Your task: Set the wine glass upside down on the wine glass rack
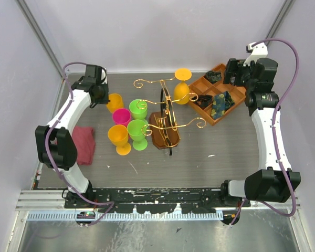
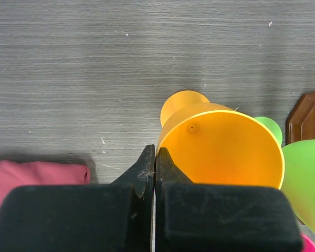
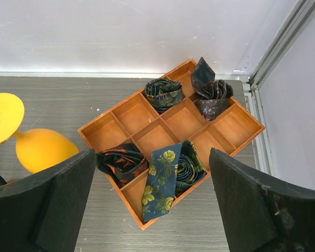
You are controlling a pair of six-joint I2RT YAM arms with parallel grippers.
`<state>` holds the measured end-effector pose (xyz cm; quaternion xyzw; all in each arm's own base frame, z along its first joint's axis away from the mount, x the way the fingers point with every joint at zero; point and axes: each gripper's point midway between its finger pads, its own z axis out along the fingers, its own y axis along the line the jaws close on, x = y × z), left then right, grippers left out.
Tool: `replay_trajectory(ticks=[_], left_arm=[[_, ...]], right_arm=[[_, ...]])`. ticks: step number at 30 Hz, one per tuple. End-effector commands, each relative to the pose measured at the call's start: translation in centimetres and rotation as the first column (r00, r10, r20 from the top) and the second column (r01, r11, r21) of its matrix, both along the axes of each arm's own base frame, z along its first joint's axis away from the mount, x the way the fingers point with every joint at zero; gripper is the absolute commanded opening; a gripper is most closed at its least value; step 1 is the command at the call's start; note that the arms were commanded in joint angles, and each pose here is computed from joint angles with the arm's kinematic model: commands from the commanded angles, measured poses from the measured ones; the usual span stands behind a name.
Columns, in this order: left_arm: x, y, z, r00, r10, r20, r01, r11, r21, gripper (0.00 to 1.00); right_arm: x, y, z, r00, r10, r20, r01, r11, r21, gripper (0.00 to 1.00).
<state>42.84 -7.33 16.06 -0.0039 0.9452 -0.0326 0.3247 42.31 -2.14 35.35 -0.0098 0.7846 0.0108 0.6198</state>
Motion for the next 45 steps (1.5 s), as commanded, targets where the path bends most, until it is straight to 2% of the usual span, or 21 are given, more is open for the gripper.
replay_trajectory(ticks=[1,6,9,12,15,18,20,22,25,27,30,33,35,36,41,45], left_arm=[[1.3,0.8,4.1,0.992,0.053,0.116,-0.054,0.999,0.003,0.0],[2.1,1.6,8.5,0.967,0.084,0.239,-0.087,0.996,0.0,0.0],[2.5,2.2,13.1,0.931,0.089,0.355,-0.097,0.995,0.007,0.0],[2.4,2.4,18.8,0.859,0.082,0.506,-0.092,0.996,-0.006,0.0],[1.7,2.1,24.1,0.748,0.076,0.66,-0.055,0.997,-0.052,0.0],[0.6,0.9,28.3,0.6,0.059,0.798,0.03,0.995,-0.096,0.0],[-0.2,0.1,31.7,0.461,0.055,0.886,0.09,0.99,-0.108,0.0],[-0.8,-0.5,33.4,0.376,0.043,0.926,0.125,0.987,-0.096,0.0],[-1.3,-2.4,35.1,0.271,-0.001,0.963,0.164,0.985,-0.046,0.0],[-3.1,-3.7,37.1,0.158,-0.026,0.987,0.185,0.983,-0.004,0.0],[-4.3,-5.8,38.0,0.041,-0.058,0.997,0.201,0.978,0.048,0.0],[-5.0,-7.3,38.3,-0.038,-0.058,0.998,0.208,0.976,0.064,0.0],[-5.8,-8.3,38.5,-0.084,-0.064,0.994,0.211,0.974,0.081,0.0],[-6.3,-8.6,38.8,-0.111,-0.066,0.992,0.209,0.974,0.088,0.0],[-6.5,-11.4,36.9,-0.172,-0.153,0.973,0.217,0.958,0.189,0.0],[-7.0,-12.4,36.1,-0.185,-0.17,0.968,0.228,0.951,0.211,0.0]], right_arm=[[-0.8,-0.3,4.3,0.994,-0.007,0.109,0.01,1.0,-0.029,0.93],[-0.9,0.5,5.2,0.992,0.014,0.128,-0.017,1.0,0.017,0.93],[-0.8,1.3,5.7,0.99,0.041,0.134,-0.05,0.997,0.064,0.92],[-0.8,2.7,6.1,0.987,0.086,0.139,-0.105,0.985,0.139,0.92],[-0.8,4.9,6.7,0.975,0.166,0.145,-0.199,0.947,0.251,0.89],[-1.2,7.6,7.7,0.955,0.245,0.167,-0.294,0.855,0.427,0.87],[-1.5,9.2,8.1,0.939,0.288,0.189,-0.344,0.773,0.533,0.85],[-1.9,10.9,9.2,0.914,0.334,0.23,-0.403,0.687,0.605,0.85],[-2.7,13.8,11.0,0.878,0.388,0.279,-0.47,0.596,0.651,0.83],[-3.2,16.1,12.3,0.848,0.429,0.311,-0.518,0.548,0.657,0.83],[-4.3,20.1,14.1,0.782,0.501,0.371,-0.596,0.427,0.68,0.84],[-5.0,22.9,15.5,0.726,0.54,0.426,-0.635,0.29,0.716,0.82],[-5.2,24.2,16.1,0.711,0.553,0.433,-0.632,0.234,0.738,0.81],[-5.4,24.8,16.3,0.705,0.557,0.438,-0.633,0.218,0.742,0.81],[-5.5,26.0,17.6,0.687,0.547,0.478,-0.641,0.146,0.754,0.81],[-5.2,27.0,18.0,0.669,0.552,0.498,-0.639,0.083,0.765,0.8]])
